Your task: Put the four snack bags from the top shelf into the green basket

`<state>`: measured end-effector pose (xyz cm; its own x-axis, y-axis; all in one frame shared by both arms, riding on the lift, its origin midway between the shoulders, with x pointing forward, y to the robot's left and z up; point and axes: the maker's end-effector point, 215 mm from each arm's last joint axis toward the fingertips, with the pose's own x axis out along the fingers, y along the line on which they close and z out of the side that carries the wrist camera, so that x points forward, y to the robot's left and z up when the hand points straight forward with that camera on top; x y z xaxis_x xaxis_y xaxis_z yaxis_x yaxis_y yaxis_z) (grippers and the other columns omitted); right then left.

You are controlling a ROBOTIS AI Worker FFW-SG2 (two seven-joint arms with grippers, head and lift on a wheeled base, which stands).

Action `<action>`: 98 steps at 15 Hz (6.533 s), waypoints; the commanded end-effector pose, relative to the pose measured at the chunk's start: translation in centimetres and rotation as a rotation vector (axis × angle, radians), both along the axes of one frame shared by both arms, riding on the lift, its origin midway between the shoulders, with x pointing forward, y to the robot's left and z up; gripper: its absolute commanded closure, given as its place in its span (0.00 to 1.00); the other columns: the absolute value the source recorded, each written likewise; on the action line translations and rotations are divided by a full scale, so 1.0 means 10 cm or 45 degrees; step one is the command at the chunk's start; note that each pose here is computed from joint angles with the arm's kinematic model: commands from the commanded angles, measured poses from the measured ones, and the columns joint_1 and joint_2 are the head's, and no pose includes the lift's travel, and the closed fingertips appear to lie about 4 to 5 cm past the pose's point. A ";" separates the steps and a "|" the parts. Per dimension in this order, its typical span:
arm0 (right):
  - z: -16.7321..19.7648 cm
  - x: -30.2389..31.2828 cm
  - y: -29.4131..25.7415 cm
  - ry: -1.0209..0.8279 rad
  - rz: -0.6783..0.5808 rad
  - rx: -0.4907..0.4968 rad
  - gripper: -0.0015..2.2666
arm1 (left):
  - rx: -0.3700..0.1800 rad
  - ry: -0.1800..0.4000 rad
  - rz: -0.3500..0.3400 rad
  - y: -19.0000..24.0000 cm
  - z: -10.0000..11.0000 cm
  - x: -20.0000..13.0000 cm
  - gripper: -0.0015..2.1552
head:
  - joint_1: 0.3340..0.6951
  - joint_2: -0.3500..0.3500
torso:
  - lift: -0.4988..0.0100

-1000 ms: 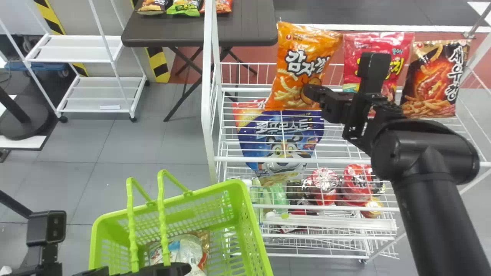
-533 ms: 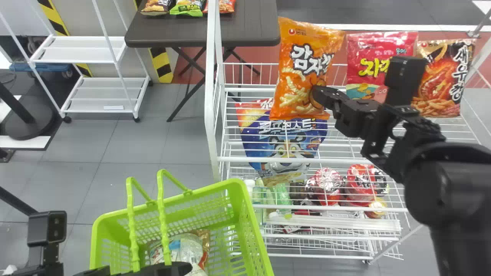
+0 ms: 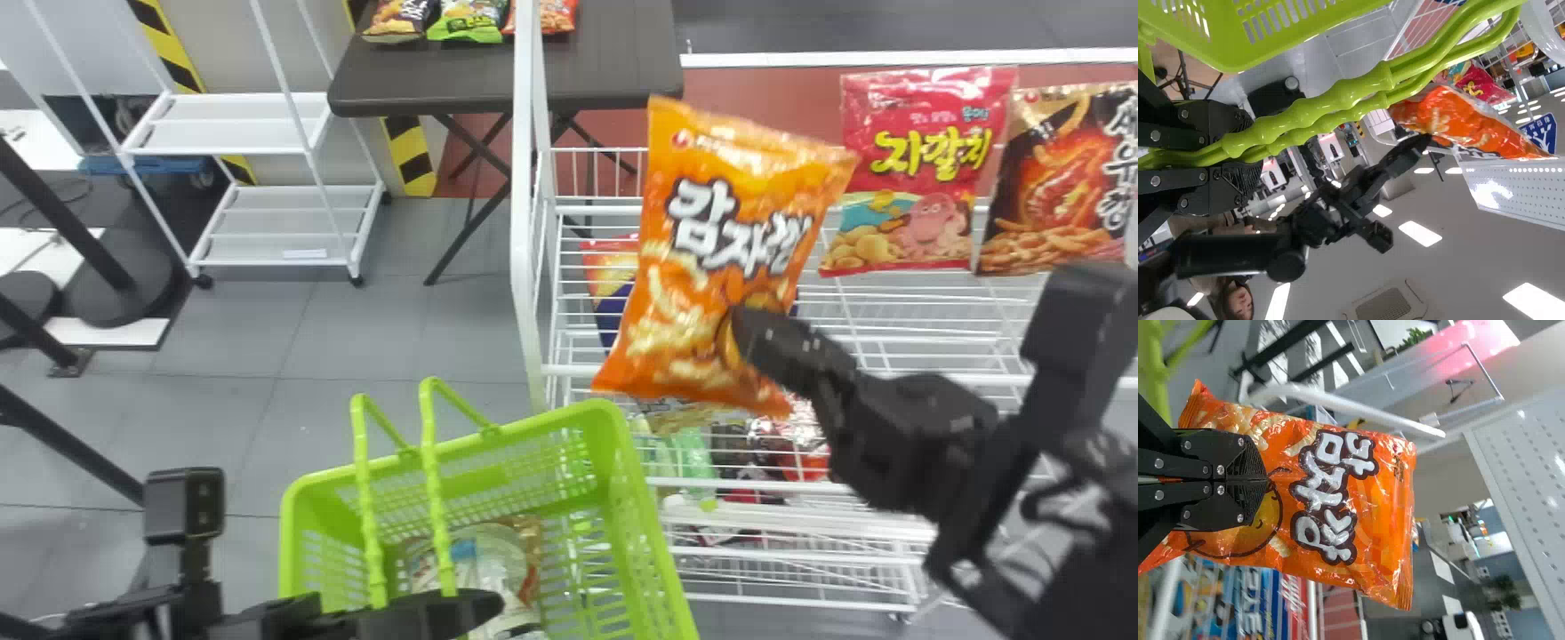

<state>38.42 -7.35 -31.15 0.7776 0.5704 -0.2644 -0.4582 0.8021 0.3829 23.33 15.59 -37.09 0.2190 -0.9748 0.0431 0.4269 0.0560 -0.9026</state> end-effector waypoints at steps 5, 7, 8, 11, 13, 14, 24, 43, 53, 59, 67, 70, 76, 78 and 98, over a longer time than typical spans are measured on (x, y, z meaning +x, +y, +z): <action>-0.68 -0.73 0.89 0.281 0.267 0.031 1.00 | -0.012 0.000 -0.017 -0.04 0.01 0.02 1.00 | 1.00 0.88 | 0.98; -0.95 -0.87 1.08 0.380 0.337 0.019 1.00 | -0.010 -0.002 -0.011 -0.03 0.02 0.04 1.00 | 1.00 0.98 | 0.98; -1.04 -0.89 1.16 0.400 0.360 0.009 1.00 | -0.011 -0.002 -0.009 -0.02 0.02 0.06 1.00 | 1.00 1.00 | 0.98; -1.47 -1.08 1.42 0.556 0.481 -0.058 0.95 | -0.016 0.003 -0.016 -0.04 0.03 0.05 1.00 | 1.00 1.00 | 0.98; -1.51 -1.00 1.37 0.552 0.466 -0.074 0.24 | -0.012 0.004 -0.016 -0.03 0.02 0.06 1.00 | 1.00 1.00 | 0.98; -1.43 -0.88 1.25 0.522 0.430 -0.073 0.00 | -0.009 0.006 -0.015 -0.01 0.02 0.06 1.00 | 1.00 1.00 | 0.98; -0.28 1.44 -1.75 -0.024 -0.434 -0.217 0.01 | -0.011 0.014 -0.017 -0.02 0.00 0.04 1.00 | 1.00 0.49 | 0.98; -0.46 2.81 -2.08 -0.130 -0.574 -0.289 0.99 | -0.015 0.043 0.030 0.07 -0.13 0.04 1.00 | 1.00 0.29 | 0.98; -0.20 0.74 -1.03 0.031 -0.236 0.012 0.99 | -0.015 0.035 0.046 0.12 -0.12 0.09 1.00 | 1.00 0.37 | 0.98; -0.83 -0.41 0.20 0.383 0.137 -0.012 0.99 | -0.023 0.022 0.034 0.09 -0.06 0.11 1.00 | 1.00 0.65 | 0.98; -0.96 -0.79 1.35 0.495 0.476 -0.116 0.99 | -0.024 0.018 0.003 0.00 -0.01 0.02 1.00 | 1.00 1.00 | 0.98; -1.22 -0.93 1.48 0.584 0.543 -0.194 0.99 | -0.025 0.016 -0.006 -0.02 0.01 0.02 1.00 | 1.00 1.00 | 0.98; -1.20 -0.93 1.33 0.660 0.577 -0.106 0.00 | -0.017 0.019 0.004 0.02 -0.01 0.01 1.00 | 1.00 1.00 | 0.98; -0.96 -0.72 1.00 0.623 0.486 -0.005 0.01 | -0.016 0.024 0.009 0.04 -0.02 0.01 1.00 | 1.00 1.00 | 0.98; -0.61 2.83 -3.86 0.098 -0.894 -0.618 0.03 | -0.021 0.036 0.110 0.30 -0.12 0.07 1.00 | 1.00 0.05 | 0.98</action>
<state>66.38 -45.30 -36.18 0.8930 -0.2146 -0.3957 0.2168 0.9754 -0.0397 23.94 18.51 -38.48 0.3043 -0.9517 0.0411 0.3860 0.0837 -0.9187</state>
